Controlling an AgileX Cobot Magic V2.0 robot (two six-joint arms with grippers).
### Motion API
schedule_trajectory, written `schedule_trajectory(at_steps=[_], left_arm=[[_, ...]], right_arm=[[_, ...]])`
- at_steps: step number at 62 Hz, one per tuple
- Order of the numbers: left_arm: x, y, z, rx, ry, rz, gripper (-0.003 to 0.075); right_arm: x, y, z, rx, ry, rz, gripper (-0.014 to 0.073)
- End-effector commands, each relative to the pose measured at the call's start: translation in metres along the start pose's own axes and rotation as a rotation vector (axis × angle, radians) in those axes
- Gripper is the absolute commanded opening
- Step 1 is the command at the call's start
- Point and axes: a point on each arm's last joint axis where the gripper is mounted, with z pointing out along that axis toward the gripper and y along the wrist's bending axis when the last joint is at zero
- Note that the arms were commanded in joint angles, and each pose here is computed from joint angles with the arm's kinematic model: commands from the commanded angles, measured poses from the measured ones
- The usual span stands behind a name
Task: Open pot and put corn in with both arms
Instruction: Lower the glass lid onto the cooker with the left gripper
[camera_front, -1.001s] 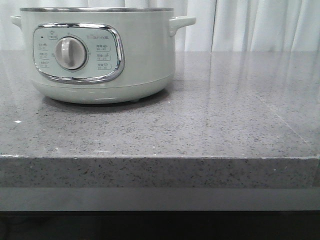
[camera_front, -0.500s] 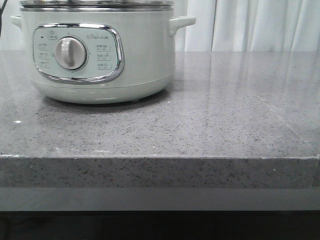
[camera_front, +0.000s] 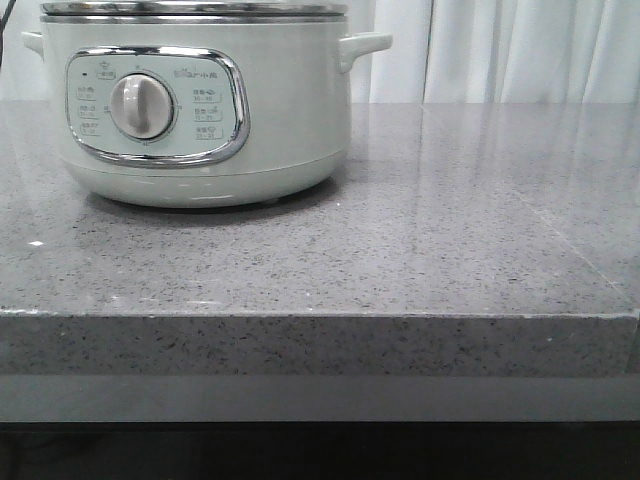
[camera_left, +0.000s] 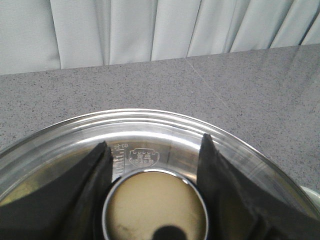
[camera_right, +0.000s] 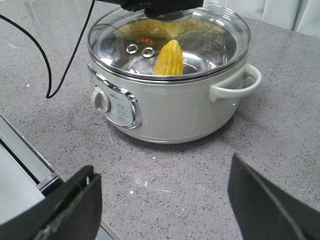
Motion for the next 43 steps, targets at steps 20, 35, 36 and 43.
schedule_trajectory(at_steps=[20,35,36,43], left_arm=[[-0.063,-0.013,-0.073,0.046,-0.101,0.000,0.0514],[-0.072,-0.018,-0.155,0.054,-0.039,0.061,0.0514],[-0.069,-0.017,-0.158,0.054,-0.030,0.061,0.0514],[-0.050,-0.016,-0.189,0.055,-0.024,0.062,0.0514]], right_arm=[[-0.015,0.000,-0.004,0.011,-0.103,-0.005,0.0544],[-0.015,0.000,-0.004,0.011,-0.102,-0.005,0.0544],[-0.015,0.000,-0.004,0.011,-0.102,-0.005,0.0544],[-0.015,0.000,-0.004,0.011,-0.102,-0.005,0.0544]])
